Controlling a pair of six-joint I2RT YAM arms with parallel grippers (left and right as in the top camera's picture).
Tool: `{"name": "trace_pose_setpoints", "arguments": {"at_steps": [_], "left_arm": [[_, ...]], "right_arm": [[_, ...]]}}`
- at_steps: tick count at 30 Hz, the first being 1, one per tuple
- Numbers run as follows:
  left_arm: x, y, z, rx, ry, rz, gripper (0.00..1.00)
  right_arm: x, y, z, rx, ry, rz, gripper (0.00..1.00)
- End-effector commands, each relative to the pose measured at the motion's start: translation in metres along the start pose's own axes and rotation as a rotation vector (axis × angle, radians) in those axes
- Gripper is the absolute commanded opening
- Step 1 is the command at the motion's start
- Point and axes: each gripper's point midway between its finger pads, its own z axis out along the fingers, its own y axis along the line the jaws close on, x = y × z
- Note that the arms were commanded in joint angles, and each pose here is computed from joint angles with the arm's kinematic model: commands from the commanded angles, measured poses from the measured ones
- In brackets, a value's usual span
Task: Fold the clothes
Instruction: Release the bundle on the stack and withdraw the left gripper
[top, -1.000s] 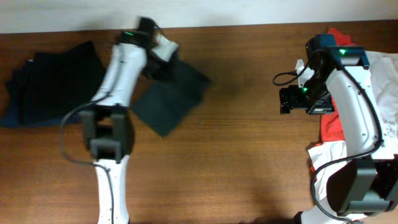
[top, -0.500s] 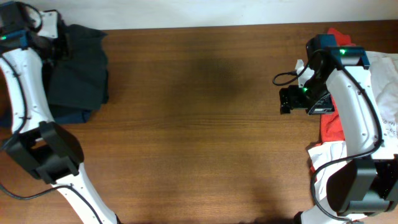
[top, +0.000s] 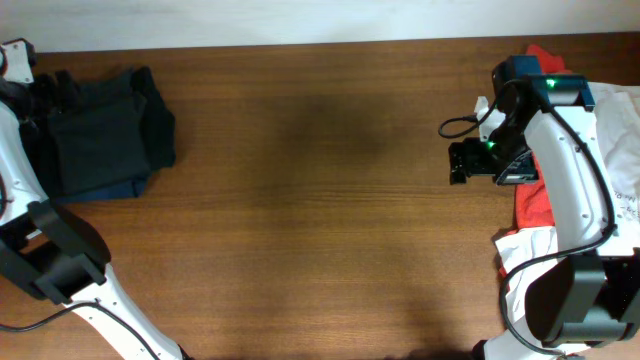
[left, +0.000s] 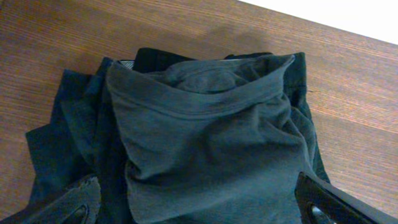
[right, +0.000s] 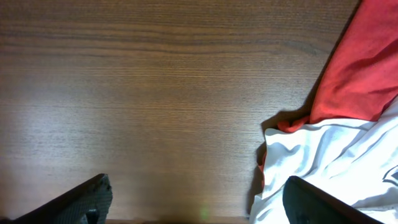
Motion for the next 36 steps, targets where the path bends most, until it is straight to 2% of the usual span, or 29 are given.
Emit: {"name": "trace_pose_setpoints", "arguments": {"at_steps": [1, 5, 8, 10, 12, 15, 20, 25, 27, 29, 32, 36], "left_arm": [[-0.008, -0.039, 0.003, 0.084, -0.012, 0.046, 0.99], [-0.003, -0.12, 0.013, 0.17, 0.028, 0.153, 0.99], [0.018, -0.182, 0.016, 0.213, 0.108, 0.238, 0.99], [0.057, -0.226, 0.01, 0.256, 0.248, 0.28, 0.99], [0.102, -0.249, -0.005, 0.28, 0.426, 0.299, 0.99], [0.148, -0.261, -0.03, 0.262, 0.627, 0.331, 0.99], [0.168, -0.251, -0.045, 0.21, 0.741, 0.31, 0.99], [0.196, -0.245, -0.053, 0.194, 0.833, 0.282, 0.99], [0.223, -0.237, -0.075, 0.188, 0.897, 0.274, 0.99], [0.231, -0.235, -0.086, 0.191, 0.867, 0.279, 0.99], [0.234, -0.232, -0.102, 0.183, 0.743, 0.269, 0.99], [0.23, -0.217, -0.134, 0.139, 0.393, 0.278, 0.99]], "right_arm": [[-0.002, -0.001, -0.008, -0.005, -0.025, 0.0, 0.99], [-0.006, 0.005, -0.007, -0.041, -0.039, -0.001, 0.99], [-0.011, 0.024, -0.009, -0.151, -0.061, -0.007, 0.99], [-0.008, 0.039, -0.011, -0.237, -0.048, -0.007, 0.99], [0.003, 0.041, -0.012, -0.249, -0.002, 0.0, 0.99], [0.027, 0.041, -0.013, -0.251, 0.095, 0.003, 0.99], [0.05, 0.042, -0.017, -0.257, 0.187, -0.016, 0.99], [0.062, 0.035, -0.033, -0.203, 0.12, -0.031, 0.99], [0.072, 0.034, -0.052, -0.183, -0.029, -0.048, 0.99], [0.074, 0.034, -0.059, -0.179, -0.129, -0.045, 0.99], [0.079, 0.034, -0.066, -0.176, -0.312, -0.017, 0.99], [0.094, 0.029, -0.066, -0.143, -0.581, -0.034, 0.99]]}}
